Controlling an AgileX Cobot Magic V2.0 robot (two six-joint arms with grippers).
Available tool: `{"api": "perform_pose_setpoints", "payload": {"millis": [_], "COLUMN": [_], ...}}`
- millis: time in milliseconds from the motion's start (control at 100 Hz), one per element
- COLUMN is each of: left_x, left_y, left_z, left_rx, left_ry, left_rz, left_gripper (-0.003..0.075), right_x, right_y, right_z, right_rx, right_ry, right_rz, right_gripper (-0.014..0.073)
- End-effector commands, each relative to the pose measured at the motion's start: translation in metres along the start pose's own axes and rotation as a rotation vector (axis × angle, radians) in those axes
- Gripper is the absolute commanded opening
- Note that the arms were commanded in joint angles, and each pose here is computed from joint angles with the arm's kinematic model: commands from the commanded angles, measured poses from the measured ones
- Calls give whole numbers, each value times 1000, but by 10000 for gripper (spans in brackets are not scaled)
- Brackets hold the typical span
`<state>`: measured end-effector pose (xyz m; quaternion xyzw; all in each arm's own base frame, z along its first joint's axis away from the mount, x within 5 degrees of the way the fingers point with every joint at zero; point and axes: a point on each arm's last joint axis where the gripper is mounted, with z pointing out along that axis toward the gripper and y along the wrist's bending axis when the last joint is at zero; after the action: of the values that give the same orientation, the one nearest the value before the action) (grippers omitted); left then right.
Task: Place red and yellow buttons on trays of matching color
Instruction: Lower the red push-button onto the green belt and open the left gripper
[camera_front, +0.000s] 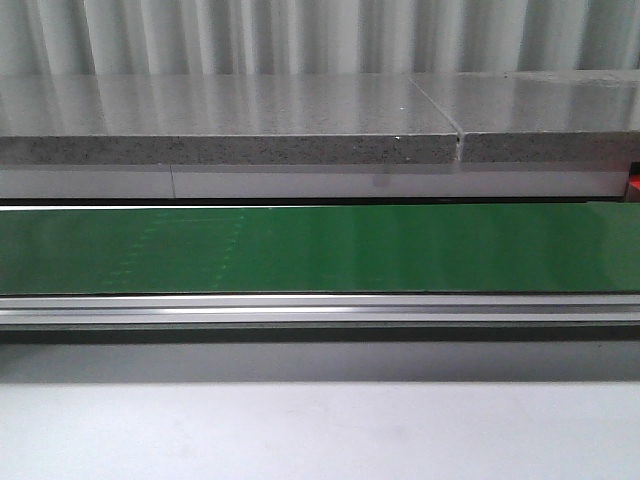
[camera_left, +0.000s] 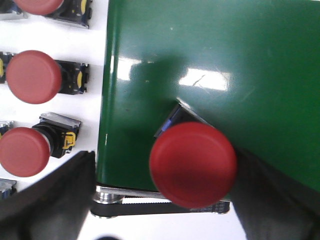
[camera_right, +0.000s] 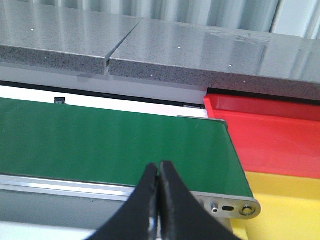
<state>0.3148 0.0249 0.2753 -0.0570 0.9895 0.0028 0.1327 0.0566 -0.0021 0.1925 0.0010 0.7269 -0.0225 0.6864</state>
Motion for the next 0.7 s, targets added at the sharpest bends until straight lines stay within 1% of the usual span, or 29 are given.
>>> {"api": "perform_pose_setpoints", "payload": {"millis": [0,210,360,530,690], "left_x": [-3,4,15,25,35], "left_y": [-6,-25,-34,-32,-24], "left_z": [-22,-39,-57,-83,-100], "left_rx": [16,37,50,57,46], "left_ry": [-82,-115,-130,-207,-279], "left_rz": [18,99,135,138,118], "left_gripper": [590,589,589,589,589], "right_x": [-10,-10,-10,-10,-10], "right_y": [0,0,0,0,0], "right_z": [-2,-2,-2,-2,-2], "right_rx": [2,2,2,2,2], "right_ry": [-101,-101,-101,-101,-101], "right_rz": [-11,-11,-11,-11,-11], "right_gripper": [-71,-71,-71,-71,-71]}}
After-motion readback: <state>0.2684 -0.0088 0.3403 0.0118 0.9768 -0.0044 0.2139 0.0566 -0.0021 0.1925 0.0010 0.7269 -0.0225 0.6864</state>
